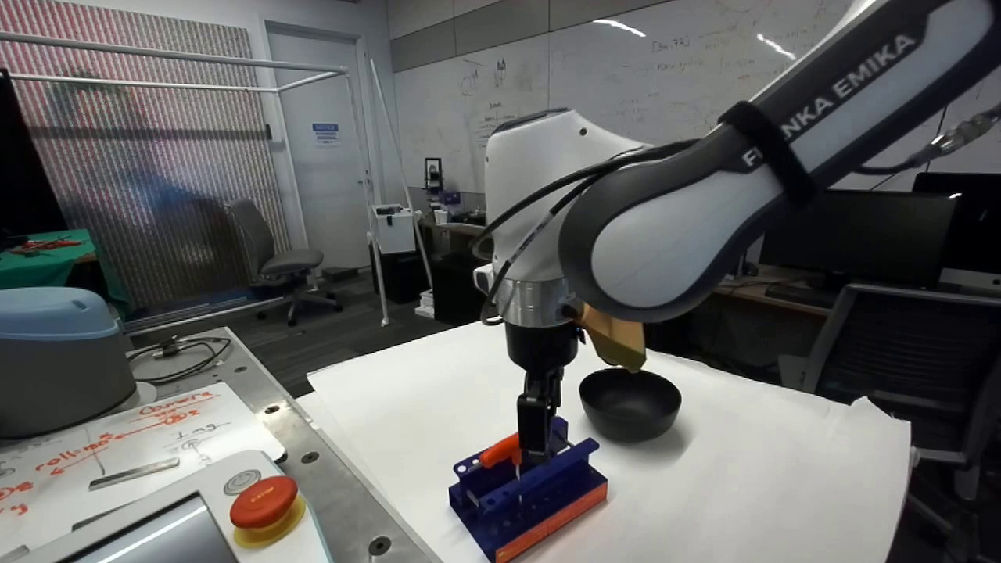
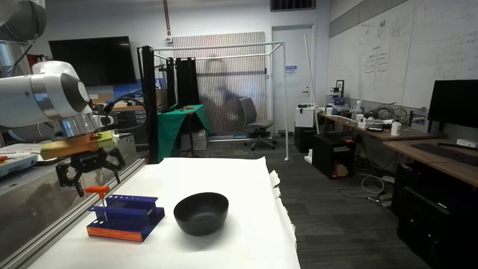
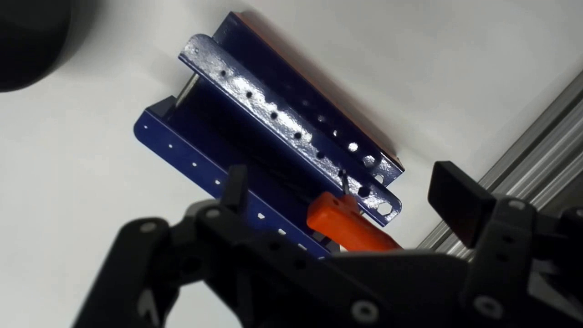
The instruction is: Put the orange screwdriver in the bowl
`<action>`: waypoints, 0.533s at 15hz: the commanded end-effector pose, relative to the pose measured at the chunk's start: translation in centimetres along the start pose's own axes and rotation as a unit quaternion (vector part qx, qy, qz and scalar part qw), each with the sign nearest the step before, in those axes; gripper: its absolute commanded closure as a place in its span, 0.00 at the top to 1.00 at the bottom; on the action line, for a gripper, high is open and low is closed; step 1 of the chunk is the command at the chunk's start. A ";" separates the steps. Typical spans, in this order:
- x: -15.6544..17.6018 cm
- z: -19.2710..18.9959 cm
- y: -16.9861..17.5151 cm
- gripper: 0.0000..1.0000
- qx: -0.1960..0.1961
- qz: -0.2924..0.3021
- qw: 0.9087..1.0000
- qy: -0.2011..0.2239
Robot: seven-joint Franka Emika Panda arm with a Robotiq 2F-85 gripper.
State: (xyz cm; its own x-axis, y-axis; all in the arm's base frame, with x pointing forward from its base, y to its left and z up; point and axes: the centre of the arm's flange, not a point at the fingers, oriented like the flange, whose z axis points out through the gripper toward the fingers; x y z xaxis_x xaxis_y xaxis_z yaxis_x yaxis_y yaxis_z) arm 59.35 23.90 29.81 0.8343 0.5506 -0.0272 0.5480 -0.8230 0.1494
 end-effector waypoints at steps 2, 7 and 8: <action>4.8 1.7 -1.2 0.75 -0.014 -0.027 0.999 -0.031; 5.4 2.0 -1.5 0.42 -0.013 -0.029 0.998 -0.046; 5.4 1.7 -1.4 0.35 -0.014 -0.028 0.999 -0.044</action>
State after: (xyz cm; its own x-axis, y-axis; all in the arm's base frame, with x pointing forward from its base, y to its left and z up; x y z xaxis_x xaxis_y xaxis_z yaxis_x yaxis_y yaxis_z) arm 61.62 27.06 26.64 0.8116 0.5708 -0.1243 0.5840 -0.7974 0.1516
